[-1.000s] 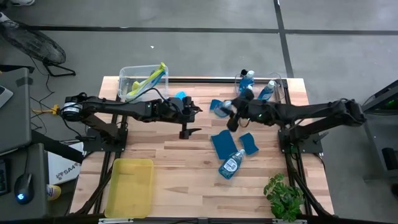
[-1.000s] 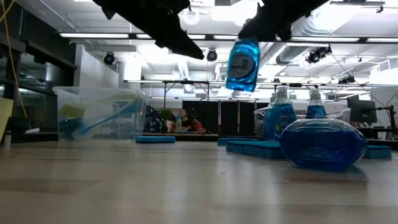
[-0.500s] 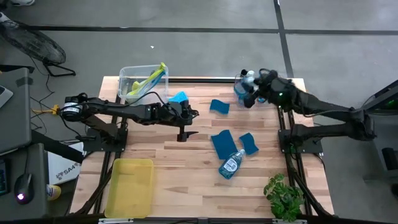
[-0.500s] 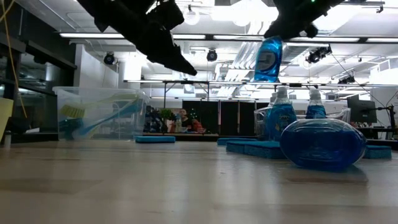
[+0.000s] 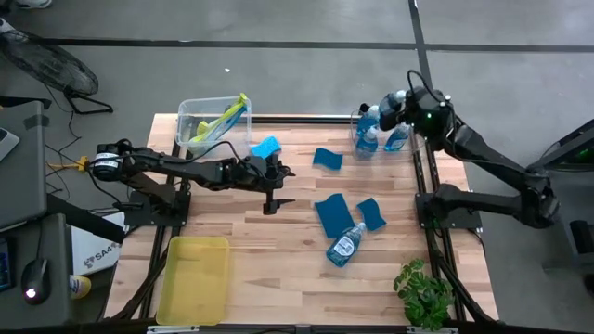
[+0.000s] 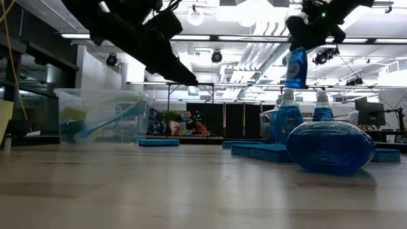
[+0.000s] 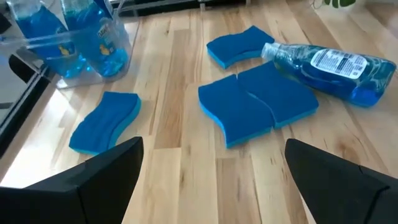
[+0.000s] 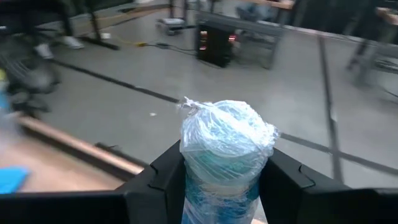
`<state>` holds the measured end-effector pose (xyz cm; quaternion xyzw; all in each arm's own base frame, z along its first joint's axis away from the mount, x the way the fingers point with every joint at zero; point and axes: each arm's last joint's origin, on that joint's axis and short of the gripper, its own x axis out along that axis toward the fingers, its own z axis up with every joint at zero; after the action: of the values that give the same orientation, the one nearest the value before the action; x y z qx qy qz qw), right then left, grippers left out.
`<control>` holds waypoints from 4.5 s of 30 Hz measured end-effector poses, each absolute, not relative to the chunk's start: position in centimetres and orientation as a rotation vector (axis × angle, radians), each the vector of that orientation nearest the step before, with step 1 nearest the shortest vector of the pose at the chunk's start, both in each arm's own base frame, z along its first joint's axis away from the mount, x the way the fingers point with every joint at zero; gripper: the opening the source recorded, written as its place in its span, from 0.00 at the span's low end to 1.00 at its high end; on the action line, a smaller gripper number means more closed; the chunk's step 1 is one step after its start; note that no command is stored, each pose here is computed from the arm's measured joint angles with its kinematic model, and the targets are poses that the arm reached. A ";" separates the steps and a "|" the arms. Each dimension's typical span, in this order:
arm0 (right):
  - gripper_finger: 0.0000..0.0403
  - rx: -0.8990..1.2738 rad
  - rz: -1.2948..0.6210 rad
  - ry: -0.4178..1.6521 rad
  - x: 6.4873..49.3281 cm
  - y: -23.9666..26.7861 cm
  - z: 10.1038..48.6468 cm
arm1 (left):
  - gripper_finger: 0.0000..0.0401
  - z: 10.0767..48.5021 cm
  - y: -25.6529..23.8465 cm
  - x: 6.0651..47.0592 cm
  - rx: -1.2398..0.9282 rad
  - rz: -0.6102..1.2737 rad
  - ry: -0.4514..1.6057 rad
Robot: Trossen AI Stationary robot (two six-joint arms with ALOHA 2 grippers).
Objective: Pick & Place Kitchen Sink Supplies
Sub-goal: Put the left soap dispenser into the transparent bin, then put the soap dispenser into the transparent bin
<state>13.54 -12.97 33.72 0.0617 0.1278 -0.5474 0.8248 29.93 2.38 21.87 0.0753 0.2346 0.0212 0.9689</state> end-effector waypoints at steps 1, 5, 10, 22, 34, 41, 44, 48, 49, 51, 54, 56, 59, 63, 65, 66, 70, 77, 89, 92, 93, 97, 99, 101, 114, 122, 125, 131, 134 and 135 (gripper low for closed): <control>0.36 0.135 -1.190 0.271 13.3 -13.4 33.7 | 0.96 21.8 2.4 29.9 0.150 0.043 0.476; 0.36 0.158 -1.289 0.290 11.9 -15.0 33.4 | 0.96 21.8 2.3 29.9 0.137 0.023 0.472; 0.36 0.190 -1.328 0.296 10.8 -16.4 33.1 | 0.96 21.8 2.3 29.9 0.128 0.023 0.471; 0.36 0.311 -1.428 0.343 12.1 -18.5 30.8 | 0.96 21.8 2.2 29.9 0.116 0.006 0.471; 0.36 0.457 -1.445 0.432 14.2 -20.9 26.8 | 0.96 21.8 2.2 29.9 0.110 0.006 0.475; 0.36 0.496 -1.431 0.441 15.2 -20.3 24.6 | 0.96 21.7 2.2 29.9 0.092 0.010 0.479; 0.36 0.492 -1.451 0.411 15.4 -20.0 23.8 | 0.96 21.7 2.2 29.9 0.088 0.011 0.479; 0.36 0.498 -1.464 0.346 15.6 -19.6 22.6 | 0.96 21.8 2.2 29.9 0.079 0.014 0.478; 0.36 0.494 -1.468 0.329 15.6 -19.5 22.4 | 0.96 21.7 2.2 29.9 0.077 0.015 0.479; 0.36 0.476 -1.490 0.313 15.7 -19.2 22.1 | 0.96 21.8 2.2 29.9 0.075 0.018 0.478; 0.36 0.459 -1.495 0.315 16.0 -18.8 22.0 | 0.96 21.8 2.2 29.9 0.072 0.019 0.478; 0.36 0.454 -1.488 0.319 16.2 -18.7 21.9 | 0.96 21.8 2.2 29.9 0.071 0.019 0.478; 0.36 0.448 -1.471 0.324 16.5 -18.4 21.9 | 0.96 21.8 2.2 29.9 0.071 0.019 0.478; 0.36 0.424 -1.461 0.344 16.6 -18.5 22.2 | 0.96 21.8 2.2 29.9 0.071 0.019 0.478; 0.36 0.426 -1.452 0.355 16.7 -18.6 22.5 | 0.96 21.8 2.2 29.9 0.071 0.019 0.478; 0.36 0.422 -1.449 0.358 16.8 -18.7 22.8 | 0.96 21.8 2.2 29.9 0.071 0.019 0.478; 0.36 0.381 -1.435 0.337 17.2 -19.1 24.5 | 0.96 21.8 2.2 29.9 0.071 0.020 0.478; 0.36 0.362 -1.451 0.358 16.8 -19.6 25.2 | 0.96 21.8 2.3 29.9 0.070 0.020 0.477; 0.36 0.343 -1.366 0.459 14.8 -20.9 23.7 | 0.96 21.8 2.2 29.9 0.064 0.020 0.477; 0.36 0.342 -1.328 0.470 14.4 -21.3 23.7 | 0.96 21.8 2.2 29.9 0.065 0.020 0.477; 0.36 0.349 -1.318 0.469 14.3 -21.4 23.7 | 0.96 21.8 2.2 29.9 0.064 0.020 0.477; 0.36 0.362 -1.239 0.482 14.1 -21.8 23.4 | 0.96 21.8 2.2 29.9 0.065 0.020 0.477; 0.36 0.367 -1.212 0.505 14.2 -22.0 23.0 | 0.96 21.8 2.2 29.9 0.065 0.020 0.477; 0.36 0.387 -1.192 0.516 14.3 -22.2 22.6 | 0.96 21.8 2.2 29.9 0.065 0.020 0.478; 0.46 0.406 -1.188 0.517 14.5 -22.4 22.2 | 0.96 21.8 2.2 29.9 0.065 0.018 0.480; 0.49 0.408 -1.182 0.517 14.5 -22.4 22.2 | 0.96 21.8 2.2 29.9 0.063 0.018 0.480; 0.49 0.409 -1.182 0.517 14.5 -22.4 22.2 | 0.96 21.8 2.2 29.9 0.061 0.018 0.480; 0.49 0.401 -1.181 0.508 14.3 -22.0 22.7 | 0.96 21.8 2.2 29.9 0.060 0.019 0.480; 0.49 0.385 -1.182 0.468 14.0 -21.6 23.6 | 0.96 21.8 2.2 29.9 0.059 0.019 0.480; 0.49 0.379 -1.182 0.453 13.9 -21.5 24.0 | 0.96 21.8 2.2 29.9 0.059 0.019 0.480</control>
<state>13.89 -21.45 23.99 0.1761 0.2102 -0.5490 0.7896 29.90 2.23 21.75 0.0294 0.2376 0.0095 0.9709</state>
